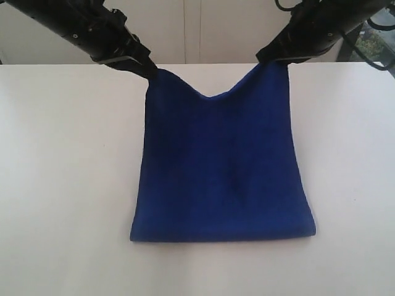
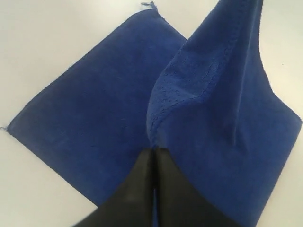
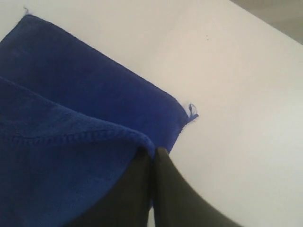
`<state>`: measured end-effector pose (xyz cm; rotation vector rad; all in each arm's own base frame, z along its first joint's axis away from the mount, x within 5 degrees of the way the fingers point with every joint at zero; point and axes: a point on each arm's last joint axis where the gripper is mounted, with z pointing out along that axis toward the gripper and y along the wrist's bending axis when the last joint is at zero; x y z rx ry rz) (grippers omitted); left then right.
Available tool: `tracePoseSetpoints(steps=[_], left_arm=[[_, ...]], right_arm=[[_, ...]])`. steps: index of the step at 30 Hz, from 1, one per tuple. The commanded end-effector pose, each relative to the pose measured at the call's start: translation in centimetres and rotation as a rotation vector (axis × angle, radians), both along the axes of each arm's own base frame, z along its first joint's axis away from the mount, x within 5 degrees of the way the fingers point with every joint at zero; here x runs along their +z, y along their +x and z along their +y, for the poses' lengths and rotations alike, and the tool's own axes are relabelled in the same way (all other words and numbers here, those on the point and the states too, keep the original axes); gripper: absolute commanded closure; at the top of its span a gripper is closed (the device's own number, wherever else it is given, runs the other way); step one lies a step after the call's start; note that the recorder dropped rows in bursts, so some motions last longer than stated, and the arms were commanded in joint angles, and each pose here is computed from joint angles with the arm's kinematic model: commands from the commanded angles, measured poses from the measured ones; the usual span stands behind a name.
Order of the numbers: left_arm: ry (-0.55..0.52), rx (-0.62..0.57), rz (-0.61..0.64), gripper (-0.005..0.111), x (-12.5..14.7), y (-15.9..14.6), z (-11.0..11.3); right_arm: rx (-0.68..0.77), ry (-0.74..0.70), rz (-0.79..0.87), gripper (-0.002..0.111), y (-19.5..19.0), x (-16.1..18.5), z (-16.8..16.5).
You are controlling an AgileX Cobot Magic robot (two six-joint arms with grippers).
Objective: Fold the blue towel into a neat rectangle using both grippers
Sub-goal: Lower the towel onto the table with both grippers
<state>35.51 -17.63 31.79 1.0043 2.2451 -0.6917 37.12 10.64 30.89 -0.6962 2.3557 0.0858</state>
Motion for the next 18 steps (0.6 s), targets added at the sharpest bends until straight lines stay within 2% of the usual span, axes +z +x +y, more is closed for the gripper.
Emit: tracePoseSetpoints(steps=[1, 8, 18], left_arm=[[-0.018, 0.072, -0.042, 0.107, -0.4, 2.0, 0.4], [0.008, 0.127, -0.108, 0.107, -3.2, 4.4, 0.2], [0.035, 0.333, -0.226, 0.107, -9.5, 9.2, 0.3]], right_arm=[[-0.032, -0.014, -0.037, 0.108, 1.6, -0.5, -0.1], [-0.046, -0.004, -0.081, 0.108, 4.5, -2.6, 0.2], [-0.089, 0.033, -0.141, 0.108, 8.8, -9.6, 1.2]])
